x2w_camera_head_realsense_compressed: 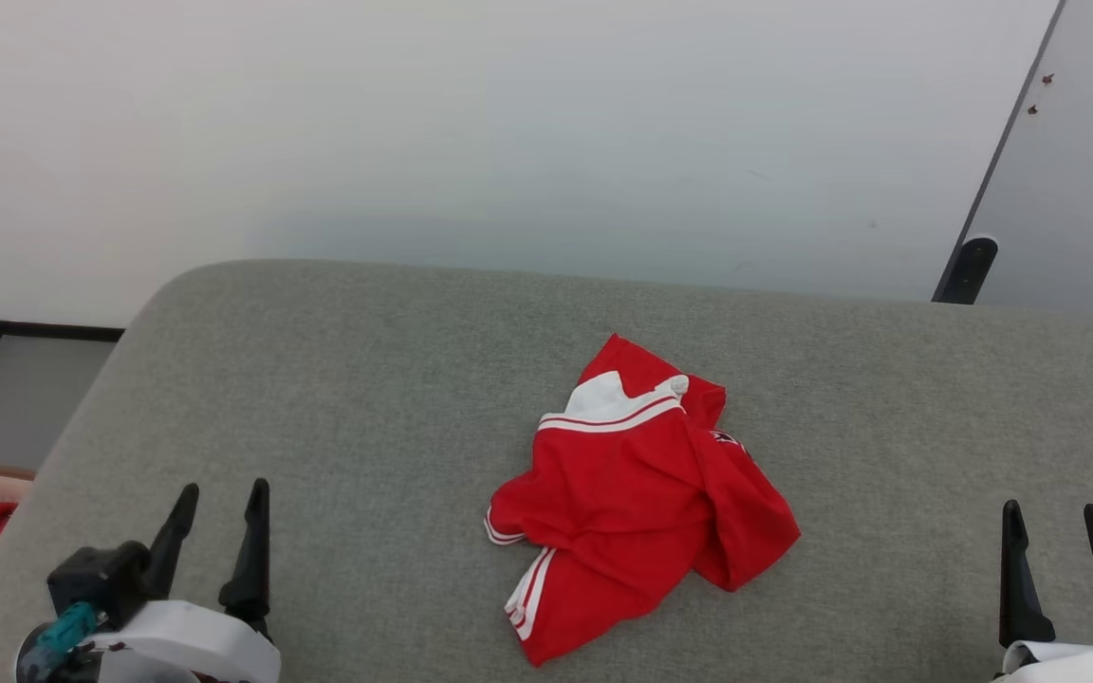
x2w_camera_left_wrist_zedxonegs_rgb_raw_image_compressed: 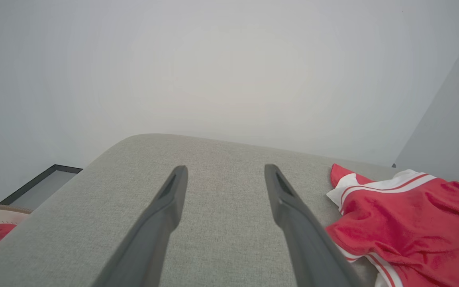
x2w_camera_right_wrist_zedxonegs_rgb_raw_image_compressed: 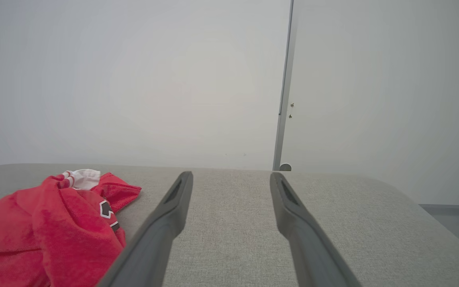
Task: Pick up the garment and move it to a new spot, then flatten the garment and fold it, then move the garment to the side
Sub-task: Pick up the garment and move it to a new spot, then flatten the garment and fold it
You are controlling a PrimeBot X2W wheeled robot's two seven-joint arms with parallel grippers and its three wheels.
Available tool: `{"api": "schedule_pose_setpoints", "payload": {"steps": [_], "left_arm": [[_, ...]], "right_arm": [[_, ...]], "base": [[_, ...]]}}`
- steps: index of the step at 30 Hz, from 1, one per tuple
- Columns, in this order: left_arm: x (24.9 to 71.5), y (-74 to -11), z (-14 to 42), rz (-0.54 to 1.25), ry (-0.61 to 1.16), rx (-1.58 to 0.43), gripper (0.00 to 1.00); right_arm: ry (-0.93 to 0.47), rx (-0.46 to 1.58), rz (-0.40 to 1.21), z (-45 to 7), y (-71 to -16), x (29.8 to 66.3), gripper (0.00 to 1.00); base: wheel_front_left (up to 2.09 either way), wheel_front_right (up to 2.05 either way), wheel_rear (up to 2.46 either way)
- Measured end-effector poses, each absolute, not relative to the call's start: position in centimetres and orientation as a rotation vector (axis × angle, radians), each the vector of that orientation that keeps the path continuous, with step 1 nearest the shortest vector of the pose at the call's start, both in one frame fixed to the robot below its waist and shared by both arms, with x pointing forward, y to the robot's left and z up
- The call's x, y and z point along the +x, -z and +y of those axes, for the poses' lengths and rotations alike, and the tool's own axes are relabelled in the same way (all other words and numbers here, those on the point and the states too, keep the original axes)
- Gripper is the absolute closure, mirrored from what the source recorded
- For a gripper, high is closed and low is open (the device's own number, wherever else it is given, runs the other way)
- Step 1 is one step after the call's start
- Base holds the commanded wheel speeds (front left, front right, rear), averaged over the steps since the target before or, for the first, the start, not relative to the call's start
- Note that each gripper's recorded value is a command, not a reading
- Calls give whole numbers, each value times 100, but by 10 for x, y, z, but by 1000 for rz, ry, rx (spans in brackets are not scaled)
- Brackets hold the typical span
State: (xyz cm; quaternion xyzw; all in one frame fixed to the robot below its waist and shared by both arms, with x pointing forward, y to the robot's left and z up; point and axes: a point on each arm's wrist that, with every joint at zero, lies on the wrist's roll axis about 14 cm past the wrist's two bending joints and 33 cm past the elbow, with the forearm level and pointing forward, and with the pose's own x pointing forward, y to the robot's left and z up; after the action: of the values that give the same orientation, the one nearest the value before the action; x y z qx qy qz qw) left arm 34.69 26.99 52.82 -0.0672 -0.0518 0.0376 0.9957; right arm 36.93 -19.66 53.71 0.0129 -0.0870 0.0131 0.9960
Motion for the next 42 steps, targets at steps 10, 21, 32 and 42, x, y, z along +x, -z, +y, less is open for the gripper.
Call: {"api": "schedule_pose_setpoints", "payload": {"steps": [10, 21, 32, 42], "left_arm": [[343, -526, 274, -107, -93, -137, 0], [355, -522, 254, -66, -17, -149, 0], [411, -535, 204, 210, 227, -203, 0], [455, -535, 166, 574, 384, -112, 0]], "right_arm": [[-50, 29, -169, -188, -536, 373, 0], [-33, 30, -160, -193, -532, 370, 0], [5, 30, -166, -206, -533, 368, 0], [43, 43, -155, -218, -530, 372, 0]], "base": [[0, 0, 0], [0, 0, 0], [0, 0, 0], [0, 0, 0]]}}
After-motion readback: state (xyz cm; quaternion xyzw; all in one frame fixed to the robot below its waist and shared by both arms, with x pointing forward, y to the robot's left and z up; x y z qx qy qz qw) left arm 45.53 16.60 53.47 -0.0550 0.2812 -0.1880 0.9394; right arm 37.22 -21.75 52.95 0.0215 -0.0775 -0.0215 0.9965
